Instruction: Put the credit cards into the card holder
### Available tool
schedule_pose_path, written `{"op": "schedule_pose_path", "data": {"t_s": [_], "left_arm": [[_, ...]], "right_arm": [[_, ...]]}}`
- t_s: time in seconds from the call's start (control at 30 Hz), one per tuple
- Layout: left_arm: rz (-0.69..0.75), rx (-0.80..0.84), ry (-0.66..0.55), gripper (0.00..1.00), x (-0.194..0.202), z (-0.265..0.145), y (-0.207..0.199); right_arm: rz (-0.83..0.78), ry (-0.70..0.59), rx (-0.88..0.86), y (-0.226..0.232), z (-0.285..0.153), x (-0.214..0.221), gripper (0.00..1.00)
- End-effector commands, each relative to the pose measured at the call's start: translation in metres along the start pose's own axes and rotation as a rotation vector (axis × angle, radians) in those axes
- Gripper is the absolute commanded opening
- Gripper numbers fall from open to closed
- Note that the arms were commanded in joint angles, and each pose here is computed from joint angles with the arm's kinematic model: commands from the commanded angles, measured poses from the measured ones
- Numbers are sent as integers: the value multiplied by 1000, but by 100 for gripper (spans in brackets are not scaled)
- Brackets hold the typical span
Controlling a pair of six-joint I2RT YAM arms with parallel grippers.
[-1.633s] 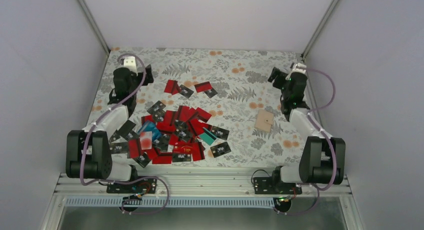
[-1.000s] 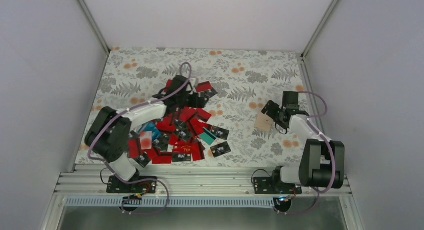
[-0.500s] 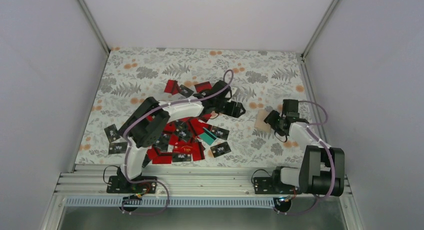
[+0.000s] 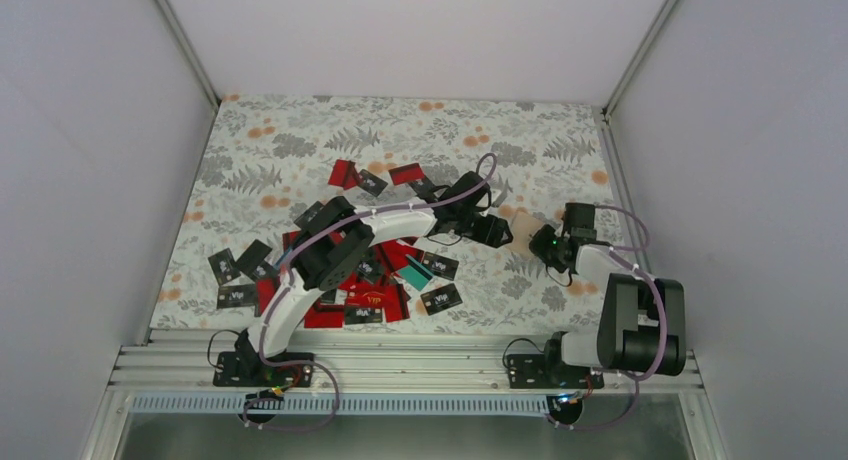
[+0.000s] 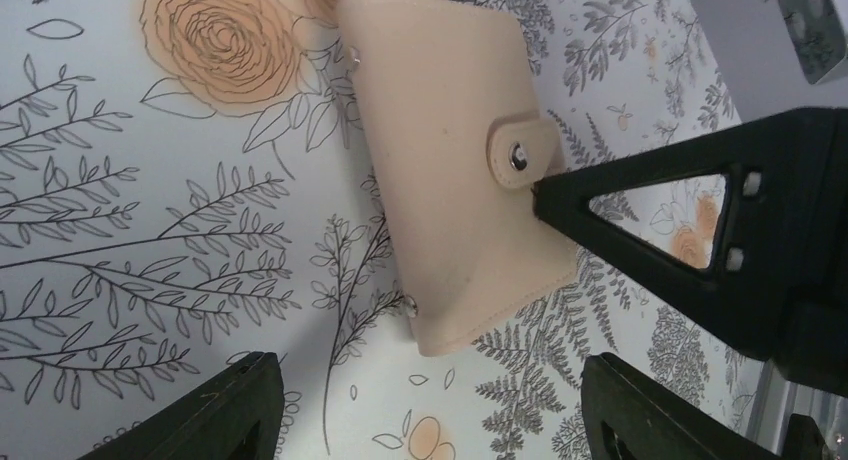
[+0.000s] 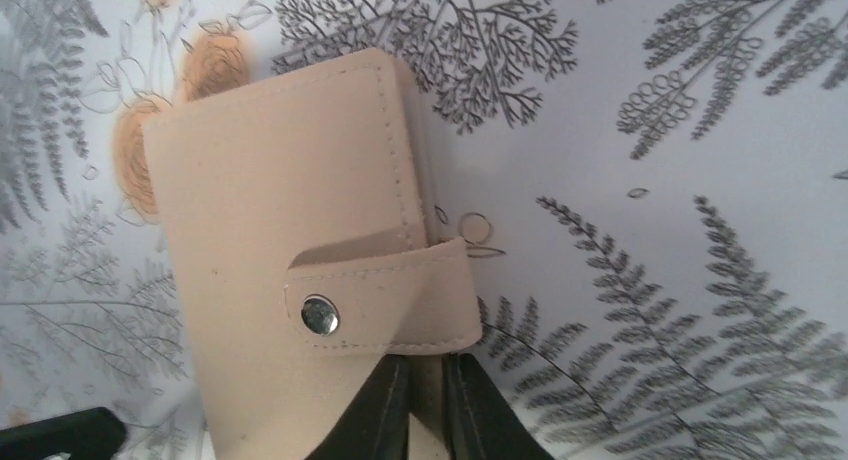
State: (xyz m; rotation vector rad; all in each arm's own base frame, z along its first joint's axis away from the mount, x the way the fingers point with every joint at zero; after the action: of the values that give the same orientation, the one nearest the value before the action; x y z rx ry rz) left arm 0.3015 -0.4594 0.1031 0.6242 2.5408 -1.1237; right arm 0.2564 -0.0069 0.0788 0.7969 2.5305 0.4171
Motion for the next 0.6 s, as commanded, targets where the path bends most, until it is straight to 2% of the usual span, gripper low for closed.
{"op": "schedule_pose_path", "data": {"t_s": [0.0, 0.23, 0.57], "left_arm": [[-5, 9, 15, 75, 1, 2, 0], [-12, -11, -10, 73, 0, -2, 9], [-96, -3, -34, 68, 6, -13, 31]], "right_arm": [[-43, 68, -30, -5, 11, 12, 6], [-92, 149, -155, 4, 18, 24, 4], [-129, 219, -263, 11, 16, 37, 4]]}}
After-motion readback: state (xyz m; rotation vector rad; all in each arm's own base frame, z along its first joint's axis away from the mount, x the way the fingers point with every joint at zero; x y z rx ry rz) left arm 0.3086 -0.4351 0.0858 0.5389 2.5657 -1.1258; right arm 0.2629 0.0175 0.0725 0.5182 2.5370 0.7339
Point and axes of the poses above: each gripper's point midway between its finger pads, its own z axis out along the fingers, its own y axis along the line the jaws close on, x = y × z, the point moved 7 cm from there along -z, back along the fingers, and after that the axes turned 4 degrees about -z, right-handed, at the moved point
